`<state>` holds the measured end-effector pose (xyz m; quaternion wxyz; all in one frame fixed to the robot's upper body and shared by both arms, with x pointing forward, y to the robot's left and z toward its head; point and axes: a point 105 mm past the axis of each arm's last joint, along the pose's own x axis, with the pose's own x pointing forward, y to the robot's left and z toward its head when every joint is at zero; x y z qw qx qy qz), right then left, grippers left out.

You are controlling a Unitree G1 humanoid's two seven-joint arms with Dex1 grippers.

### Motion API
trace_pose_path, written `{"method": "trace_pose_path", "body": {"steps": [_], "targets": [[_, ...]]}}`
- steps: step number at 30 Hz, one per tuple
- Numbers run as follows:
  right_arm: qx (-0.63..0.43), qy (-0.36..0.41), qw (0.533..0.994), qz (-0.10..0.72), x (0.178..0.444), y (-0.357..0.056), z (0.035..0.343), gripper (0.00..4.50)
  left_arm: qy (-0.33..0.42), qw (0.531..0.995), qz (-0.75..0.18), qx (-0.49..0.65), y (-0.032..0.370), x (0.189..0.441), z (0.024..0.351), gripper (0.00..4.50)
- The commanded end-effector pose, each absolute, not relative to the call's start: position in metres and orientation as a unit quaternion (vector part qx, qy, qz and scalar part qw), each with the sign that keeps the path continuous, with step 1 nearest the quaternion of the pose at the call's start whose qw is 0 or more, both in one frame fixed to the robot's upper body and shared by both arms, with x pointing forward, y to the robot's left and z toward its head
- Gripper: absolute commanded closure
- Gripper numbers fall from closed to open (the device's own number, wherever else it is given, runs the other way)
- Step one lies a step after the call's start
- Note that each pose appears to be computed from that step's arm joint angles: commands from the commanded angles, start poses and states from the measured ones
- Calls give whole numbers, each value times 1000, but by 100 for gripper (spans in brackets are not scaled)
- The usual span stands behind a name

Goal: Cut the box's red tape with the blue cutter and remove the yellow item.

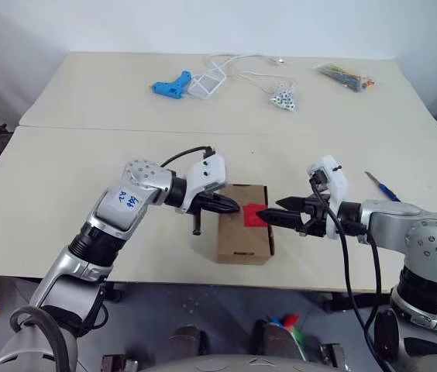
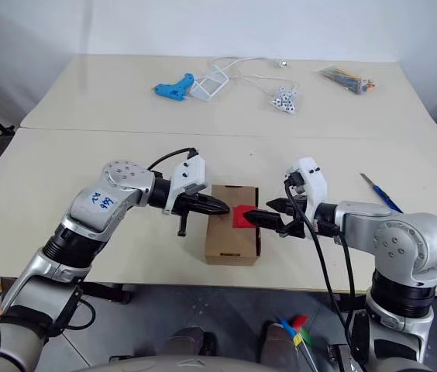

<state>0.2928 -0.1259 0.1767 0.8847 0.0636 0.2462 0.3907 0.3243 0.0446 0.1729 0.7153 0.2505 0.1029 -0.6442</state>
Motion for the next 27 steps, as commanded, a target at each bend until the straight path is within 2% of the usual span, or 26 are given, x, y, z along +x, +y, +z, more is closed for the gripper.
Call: {"method": "trace_pose_path", "body": {"steps": [1, 11, 21, 27], "targets": [[55, 249, 893, 369, 295, -138, 175, 6, 136, 703, -647, 264, 47, 319, 154, 450], [58, 274, 895, 349, 297, -151, 158, 6, 149, 702, -643, 267, 51, 319, 149, 450], [71, 244, 893, 371, 301, -143, 175, 6, 149, 703, -643, 265, 51, 317, 148, 450], [59, 271, 896, 348, 304, -146, 155, 6, 147, 704, -643, 264, 49, 315, 148, 450]]}}
